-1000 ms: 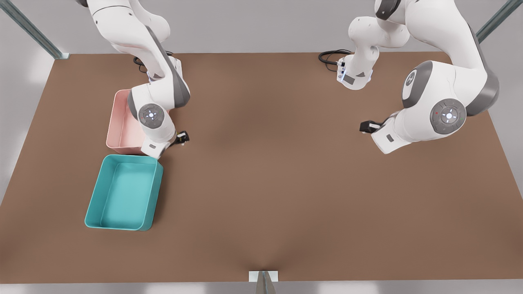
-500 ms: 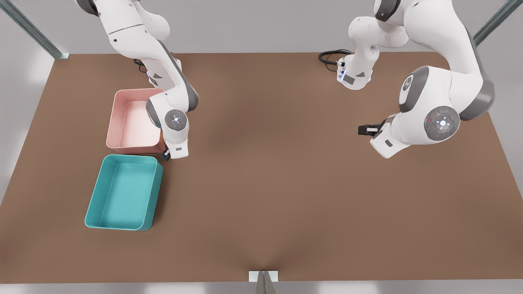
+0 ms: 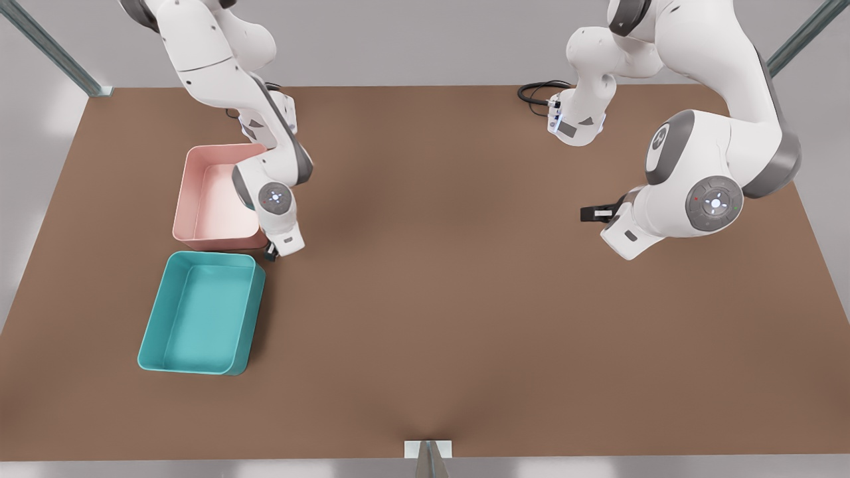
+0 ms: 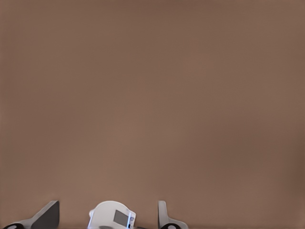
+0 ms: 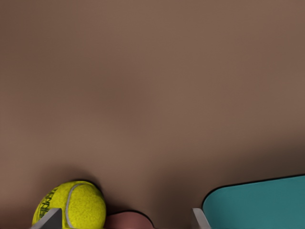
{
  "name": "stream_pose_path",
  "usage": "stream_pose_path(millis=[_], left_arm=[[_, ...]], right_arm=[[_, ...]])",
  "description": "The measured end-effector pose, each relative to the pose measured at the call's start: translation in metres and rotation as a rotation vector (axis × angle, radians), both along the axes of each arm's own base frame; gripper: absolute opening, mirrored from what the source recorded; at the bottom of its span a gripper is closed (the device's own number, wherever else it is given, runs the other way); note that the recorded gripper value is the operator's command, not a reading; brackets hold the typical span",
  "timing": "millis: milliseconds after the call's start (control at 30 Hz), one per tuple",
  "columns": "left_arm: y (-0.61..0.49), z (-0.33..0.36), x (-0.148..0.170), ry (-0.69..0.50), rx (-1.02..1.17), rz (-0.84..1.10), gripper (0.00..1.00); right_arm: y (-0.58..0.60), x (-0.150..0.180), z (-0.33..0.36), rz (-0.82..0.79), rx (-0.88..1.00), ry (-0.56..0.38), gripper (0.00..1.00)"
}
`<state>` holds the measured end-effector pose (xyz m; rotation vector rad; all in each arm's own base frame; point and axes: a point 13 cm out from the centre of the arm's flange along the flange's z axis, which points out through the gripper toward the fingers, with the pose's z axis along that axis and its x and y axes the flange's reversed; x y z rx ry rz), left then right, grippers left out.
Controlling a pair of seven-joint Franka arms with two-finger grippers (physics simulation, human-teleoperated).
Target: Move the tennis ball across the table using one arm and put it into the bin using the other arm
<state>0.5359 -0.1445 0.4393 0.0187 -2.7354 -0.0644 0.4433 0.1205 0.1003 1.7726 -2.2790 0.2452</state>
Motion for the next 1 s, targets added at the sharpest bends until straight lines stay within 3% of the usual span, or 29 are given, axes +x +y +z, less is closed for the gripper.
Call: stream_pose_path(millis=[1000], left_arm=[[-0.006, -0.003, -0.005, 0.018, 0.025, 0.032, 1.0]], right_arm=[[-0.011, -0.043, -0.035, 0.183, 0.032, 0.086, 1.0]])
